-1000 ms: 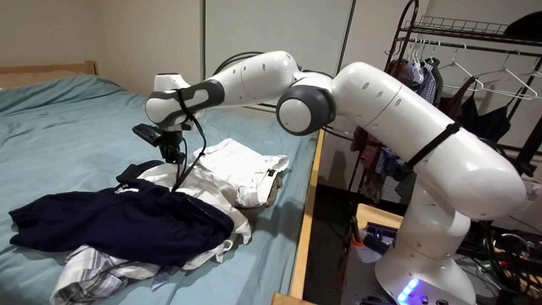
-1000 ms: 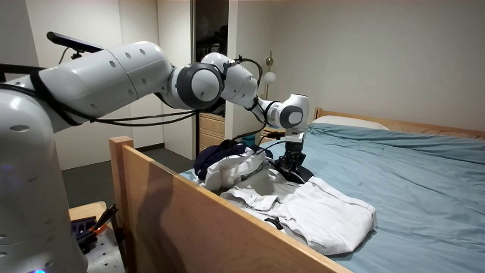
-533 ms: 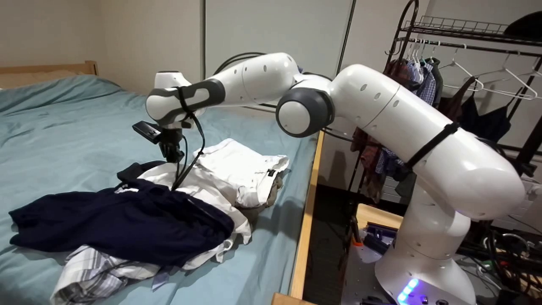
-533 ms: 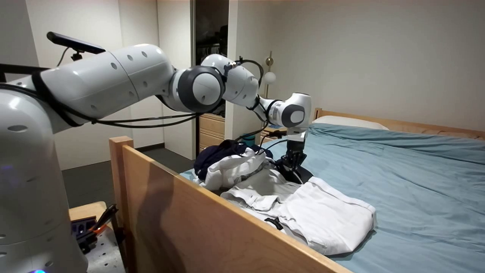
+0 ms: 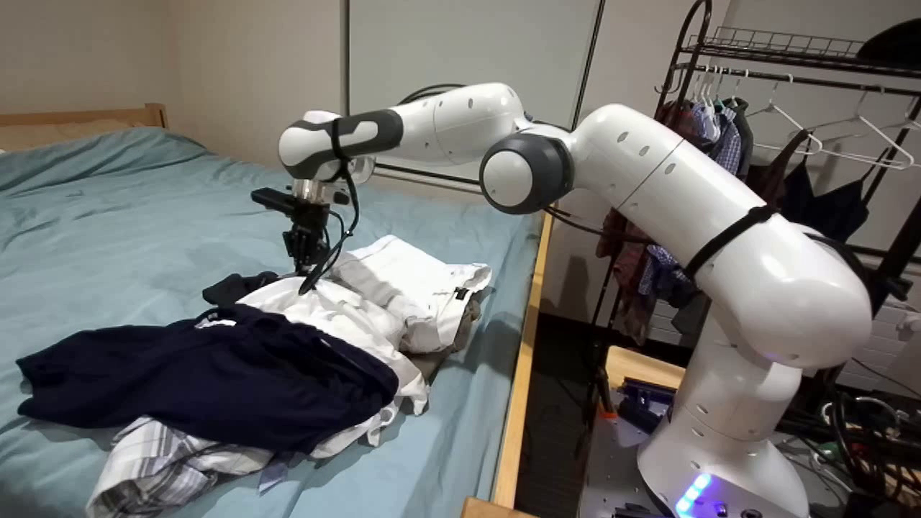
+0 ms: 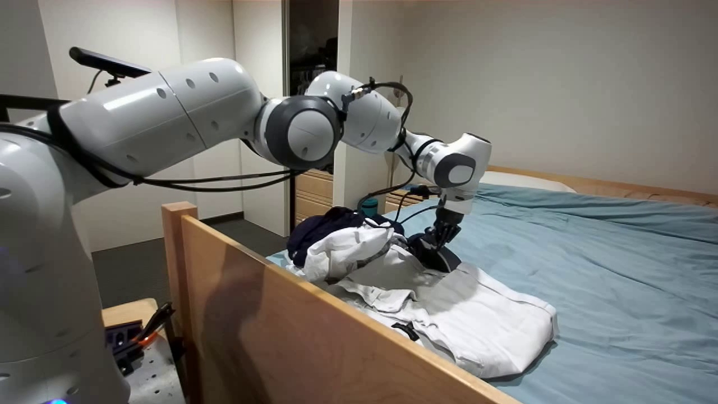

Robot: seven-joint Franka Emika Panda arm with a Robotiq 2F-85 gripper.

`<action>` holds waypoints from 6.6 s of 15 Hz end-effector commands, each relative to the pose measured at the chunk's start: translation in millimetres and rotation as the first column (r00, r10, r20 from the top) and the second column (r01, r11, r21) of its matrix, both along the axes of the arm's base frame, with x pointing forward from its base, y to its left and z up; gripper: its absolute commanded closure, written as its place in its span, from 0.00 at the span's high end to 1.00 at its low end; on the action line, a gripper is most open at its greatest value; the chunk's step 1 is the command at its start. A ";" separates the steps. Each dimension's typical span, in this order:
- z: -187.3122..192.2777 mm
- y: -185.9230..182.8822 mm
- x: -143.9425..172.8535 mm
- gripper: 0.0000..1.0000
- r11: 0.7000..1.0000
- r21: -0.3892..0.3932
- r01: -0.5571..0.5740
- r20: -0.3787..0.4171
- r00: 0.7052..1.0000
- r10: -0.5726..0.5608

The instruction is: Move the cap to the right

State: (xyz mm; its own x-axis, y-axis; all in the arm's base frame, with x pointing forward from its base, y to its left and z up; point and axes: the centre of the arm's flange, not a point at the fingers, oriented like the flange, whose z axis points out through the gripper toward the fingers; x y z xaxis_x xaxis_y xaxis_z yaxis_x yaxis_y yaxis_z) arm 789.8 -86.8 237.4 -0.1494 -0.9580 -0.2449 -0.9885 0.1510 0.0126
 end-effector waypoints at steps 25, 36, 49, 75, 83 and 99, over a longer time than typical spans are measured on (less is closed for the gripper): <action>30.9 -5.6 -19.6 0.99 0.961 0.277 0.014 0.121 0.991 -0.050; 8.1 -28.7 40.0 1.00 1.000 0.008 0.029 0.086 0.996 -0.030; -33.1 14.3 59.7 0.98 0.987 0.008 -0.160 -0.032 0.987 0.161; 4.5 -32.3 33.4 0.07 0.919 0.263 -0.294 0.226 0.945 0.237; 43.0 -176.9 -33.9 0.07 0.802 0.555 -0.220 0.316 0.948 0.041; -24.4 -213.8 -137.4 0.07 0.718 0.675 -0.172 -0.064 0.955 0.288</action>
